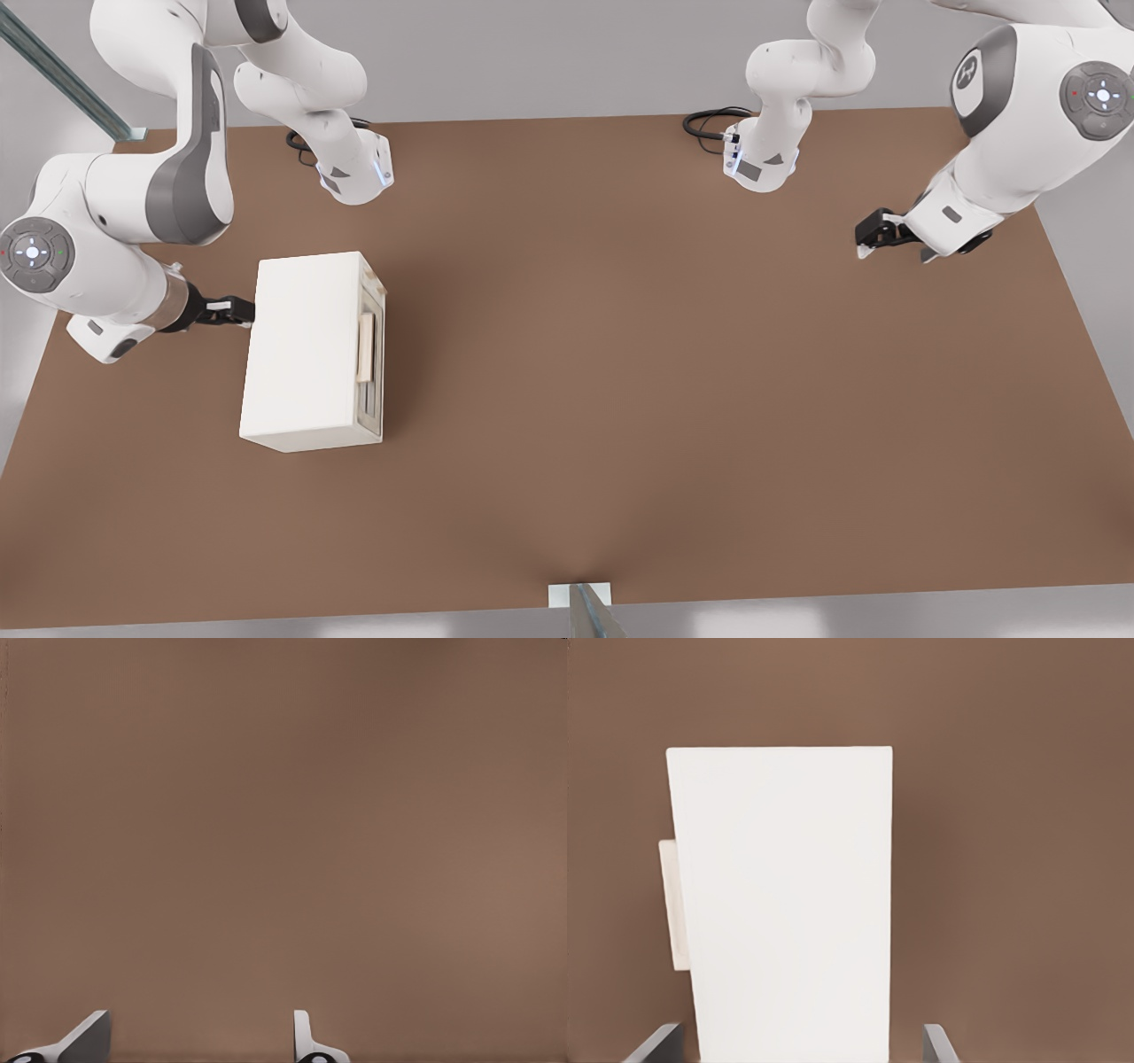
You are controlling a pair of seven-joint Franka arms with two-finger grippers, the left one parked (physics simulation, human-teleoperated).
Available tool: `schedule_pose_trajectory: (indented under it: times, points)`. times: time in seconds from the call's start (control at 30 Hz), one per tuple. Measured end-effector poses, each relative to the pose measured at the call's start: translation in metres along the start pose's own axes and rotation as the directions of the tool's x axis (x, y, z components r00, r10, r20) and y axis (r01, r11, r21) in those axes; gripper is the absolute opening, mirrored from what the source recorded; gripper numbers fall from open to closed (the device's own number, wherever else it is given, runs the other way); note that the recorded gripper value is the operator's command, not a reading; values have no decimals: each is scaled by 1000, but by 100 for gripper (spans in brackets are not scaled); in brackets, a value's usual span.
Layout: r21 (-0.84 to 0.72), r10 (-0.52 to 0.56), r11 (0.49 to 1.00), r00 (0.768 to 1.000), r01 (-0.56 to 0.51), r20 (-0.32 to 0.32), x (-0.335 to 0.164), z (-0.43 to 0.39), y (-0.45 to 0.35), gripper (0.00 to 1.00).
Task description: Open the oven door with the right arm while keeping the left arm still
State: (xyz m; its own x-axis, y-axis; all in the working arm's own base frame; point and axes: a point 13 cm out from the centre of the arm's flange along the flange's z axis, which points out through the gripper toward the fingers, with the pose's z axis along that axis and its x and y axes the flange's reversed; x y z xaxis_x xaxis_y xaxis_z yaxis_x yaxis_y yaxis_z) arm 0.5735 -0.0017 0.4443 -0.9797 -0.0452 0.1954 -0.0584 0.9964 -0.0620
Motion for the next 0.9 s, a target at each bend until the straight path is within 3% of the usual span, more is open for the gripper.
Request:
schedule_pose_trajectory:
  times: [0.1,0.13,0.17,0.27,0.33,0.43,0.67,0.9]
  points:
    - [-3,-6,1000,1000,6,-5,1,1,2,100]
    - [8,-25,1000,1000,25,-14,2,4,11,85]
    - [45,-74,996,997,76,-39,2,13,35,22]
    - [248,-249,924,950,291,-188,3,72,136,21]
    - [366,-255,862,924,351,-285,7,112,153,21]
    - [506,-229,774,914,380,-336,13,133,154,21]
    - [642,-183,677,927,361,-328,15,156,177,21]
    - [703,-102,666,965,247,-243,9,172,191,21]
